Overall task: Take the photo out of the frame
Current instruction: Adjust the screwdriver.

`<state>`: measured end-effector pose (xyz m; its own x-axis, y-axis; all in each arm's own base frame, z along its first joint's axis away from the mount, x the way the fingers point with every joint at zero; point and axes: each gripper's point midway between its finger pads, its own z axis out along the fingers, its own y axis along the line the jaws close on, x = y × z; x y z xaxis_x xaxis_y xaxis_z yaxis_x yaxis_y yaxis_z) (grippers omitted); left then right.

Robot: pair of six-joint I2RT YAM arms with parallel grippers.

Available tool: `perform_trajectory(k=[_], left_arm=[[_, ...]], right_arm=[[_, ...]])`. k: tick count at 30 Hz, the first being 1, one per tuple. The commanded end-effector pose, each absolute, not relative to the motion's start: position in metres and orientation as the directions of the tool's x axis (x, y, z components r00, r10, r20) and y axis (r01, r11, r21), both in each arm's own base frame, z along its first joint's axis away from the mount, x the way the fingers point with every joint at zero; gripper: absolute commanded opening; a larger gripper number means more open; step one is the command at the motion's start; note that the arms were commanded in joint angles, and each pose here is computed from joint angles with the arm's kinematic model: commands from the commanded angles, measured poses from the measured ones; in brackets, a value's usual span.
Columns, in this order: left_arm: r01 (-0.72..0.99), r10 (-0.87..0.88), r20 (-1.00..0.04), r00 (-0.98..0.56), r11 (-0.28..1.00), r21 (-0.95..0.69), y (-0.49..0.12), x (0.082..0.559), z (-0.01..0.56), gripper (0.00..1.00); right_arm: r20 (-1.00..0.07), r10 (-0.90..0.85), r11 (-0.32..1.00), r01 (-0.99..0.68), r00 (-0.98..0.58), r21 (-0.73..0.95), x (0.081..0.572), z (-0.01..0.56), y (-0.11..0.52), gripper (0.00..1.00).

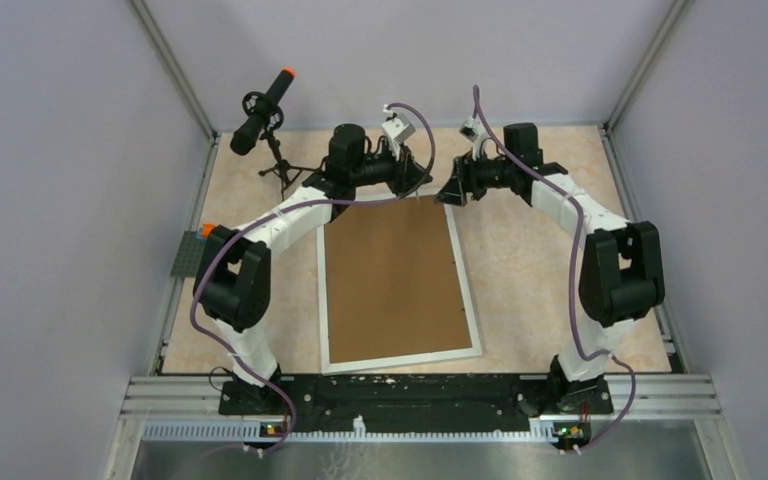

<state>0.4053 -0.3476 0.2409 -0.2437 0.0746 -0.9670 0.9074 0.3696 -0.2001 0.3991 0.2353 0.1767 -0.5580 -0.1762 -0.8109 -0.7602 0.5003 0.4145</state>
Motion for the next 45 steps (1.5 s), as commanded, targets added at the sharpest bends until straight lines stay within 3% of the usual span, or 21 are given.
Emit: perform_trajectory(k=[1,6,8,13,14,20,21,24,31,36,45], left_arm=[[0.917,-0.041,-0.968,-0.247,0.313,-0.247,-0.356,0.402,0.286,0.0],[0.907,-0.103,-0.942,-0.32,0.252,-0.336,-0.362,0.393,0.298,0.0],[0.896,-0.123,-0.928,-0.35,0.244,-0.371,-0.363,0.391,0.301,0.0],[0.869,-0.15,-0.908,-0.392,0.265,-0.419,-0.359,0.397,0.304,0.0],[0.861,-0.151,-0.903,-0.403,0.271,-0.43,-0.357,0.398,0.304,0.01],[0.94,0.006,-0.948,-0.318,0.13,-0.315,-0.33,0.372,0.296,0.58],[0.955,0.031,-0.957,-0.287,0.082,-0.284,-0.322,0.366,0.295,0.72],[0.972,0.092,-0.971,-0.222,-0.055,-0.227,-0.301,0.347,0.288,0.86],[0.972,0.144,-0.986,-0.081,-0.206,-0.11,-0.295,0.316,0.271,0.85],[0.965,0.121,-0.984,0.133,-0.242,0.101,-0.302,0.305,0.264,0.82],[0.924,0.099,-0.959,0.267,-0.307,0.226,-0.317,0.291,0.254,0.64]], right_arm=[[-0.904,-0.171,0.339,-0.885,-0.391,0.319,0.38,0.213,0.267,0.63],[-0.917,-0.147,0.313,-0.897,-0.371,0.312,0.383,0.222,0.283,0.59],[-0.92,-0.145,0.297,-0.903,-0.364,0.311,0.382,0.225,0.289,0.52],[-0.921,-0.18,0.277,-0.916,-0.346,0.29,0.375,0.223,0.288,0.05],[-0.92,-0.193,0.271,-0.92,-0.342,0.285,0.372,0.222,0.287,0.0],[-0.899,-0.289,0.191,-0.94,-0.328,0.282,0.344,0.219,0.276,0.0],[-0.889,-0.317,0.167,-0.942,-0.331,0.291,0.336,0.214,0.273,0.0],[-0.87,-0.366,0.105,-0.944,-0.33,0.313,0.318,0.207,0.268,0.0],[-0.825,-0.466,-0.022,-0.928,-0.319,0.371,0.286,0.189,0.266,0.0],[-0.797,-0.495,-0.075,-0.897,-0.346,0.436,0.276,0.187,0.267,0.0],[-0.785,-0.529,-0.135,-0.881,-0.323,0.453,0.266,0.187,0.275,0.0]])
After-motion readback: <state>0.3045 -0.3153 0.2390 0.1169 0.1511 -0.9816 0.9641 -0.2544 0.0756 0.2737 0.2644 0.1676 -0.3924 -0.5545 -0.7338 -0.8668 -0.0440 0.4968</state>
